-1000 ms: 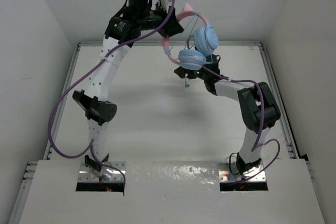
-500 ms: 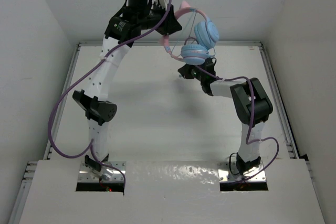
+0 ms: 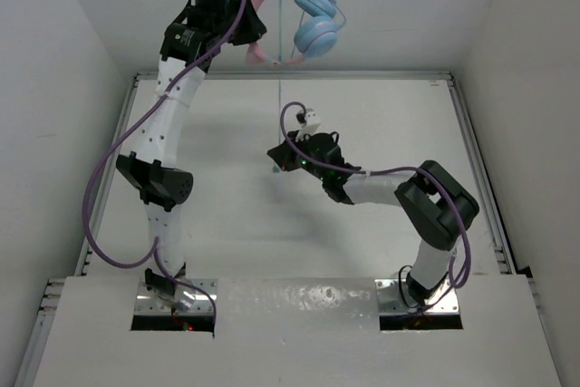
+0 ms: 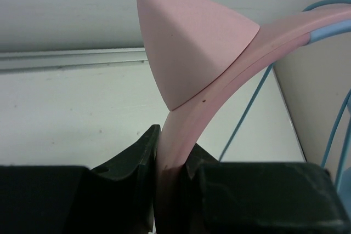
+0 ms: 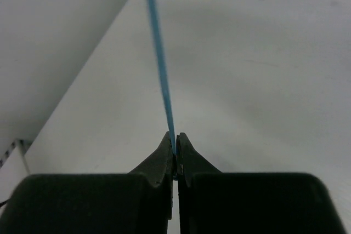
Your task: Wrap the headphones
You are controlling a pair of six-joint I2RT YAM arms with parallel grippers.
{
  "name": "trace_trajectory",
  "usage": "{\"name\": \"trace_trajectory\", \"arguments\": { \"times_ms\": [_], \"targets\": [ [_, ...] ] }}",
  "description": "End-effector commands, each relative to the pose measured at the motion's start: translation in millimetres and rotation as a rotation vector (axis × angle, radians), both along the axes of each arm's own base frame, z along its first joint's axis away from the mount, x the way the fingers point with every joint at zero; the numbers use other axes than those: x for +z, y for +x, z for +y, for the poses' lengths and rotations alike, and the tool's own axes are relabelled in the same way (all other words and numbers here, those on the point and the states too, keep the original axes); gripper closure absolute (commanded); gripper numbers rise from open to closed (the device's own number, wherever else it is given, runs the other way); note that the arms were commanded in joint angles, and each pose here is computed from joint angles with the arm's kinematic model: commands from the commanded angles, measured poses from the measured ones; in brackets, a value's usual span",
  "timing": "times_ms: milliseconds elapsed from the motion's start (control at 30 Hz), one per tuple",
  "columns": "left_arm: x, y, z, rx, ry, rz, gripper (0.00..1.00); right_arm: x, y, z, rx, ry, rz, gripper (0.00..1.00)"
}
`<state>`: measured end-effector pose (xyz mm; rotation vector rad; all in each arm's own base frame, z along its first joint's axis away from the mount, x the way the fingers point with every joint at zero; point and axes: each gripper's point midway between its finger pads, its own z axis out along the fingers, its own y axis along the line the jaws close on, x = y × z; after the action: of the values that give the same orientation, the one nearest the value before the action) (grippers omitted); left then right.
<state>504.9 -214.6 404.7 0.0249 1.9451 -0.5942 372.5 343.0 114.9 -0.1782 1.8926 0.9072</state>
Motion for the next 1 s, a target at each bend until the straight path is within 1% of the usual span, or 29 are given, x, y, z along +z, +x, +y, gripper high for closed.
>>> {"name": "trace_trajectory", "arguments": {
  "times_ms": [0, 33, 67, 167, 200, 233, 300, 400, 567, 667, 833, 967],
  "targets": [
    [46, 9, 19, 0.155, -0.154, -0.080, 1.00, 40, -25, 26, 0.057, 0.026, -0.116, 1.00],
    [42, 13, 29, 0.215, -0.143, -0.074, 1.00, 41, -32, 31, 0.079, 0.013, -0.125, 1.00],
    [38, 16, 35, 0.246, -0.143, -0.064, 1.00, 44, -45, 39, 0.122, -0.021, -0.147, 1.00],
    [31, 25, 53, 0.321, -0.118, -0.065, 1.00, 51, -64, 50, 0.201, -0.082, -0.191, 1.00],
    [25, 28, 56, 0.339, -0.101, -0.059, 1.00, 57, -78, 62, 0.269, -0.080, -0.203, 1.00],
    [24, 32, 63, 0.371, -0.079, -0.073, 1.00, 56, -84, 65, 0.298, -0.101, -0.195, 1.00],
    [16, 37, 70, 0.412, -0.049, -0.073, 1.00, 66, -96, 70, 0.338, -0.090, -0.212, 1.00],
    [15, 41, 76, 0.431, -0.016, -0.092, 1.00, 74, -99, 63, 0.325, -0.088, -0.218, 1.00],
    [42, 46, 84, 0.432, -0.024, -0.186, 1.00, 45, -107, 42, 0.313, -0.182, -0.169, 1.00],
    [52, 45, 85, 0.430, -0.025, -0.216, 1.00, 25, -114, 30, 0.321, -0.232, -0.127, 1.00],
    [51, 43, 81, 0.395, -0.026, -0.207, 1.00, 1, -119, 14, 0.309, -0.318, -0.095, 1.00],
    [45, 43, 79, 0.386, -0.016, -0.190, 1.00, 6, -119, 15, 0.326, -0.318, -0.104, 1.00]
  ]
}}
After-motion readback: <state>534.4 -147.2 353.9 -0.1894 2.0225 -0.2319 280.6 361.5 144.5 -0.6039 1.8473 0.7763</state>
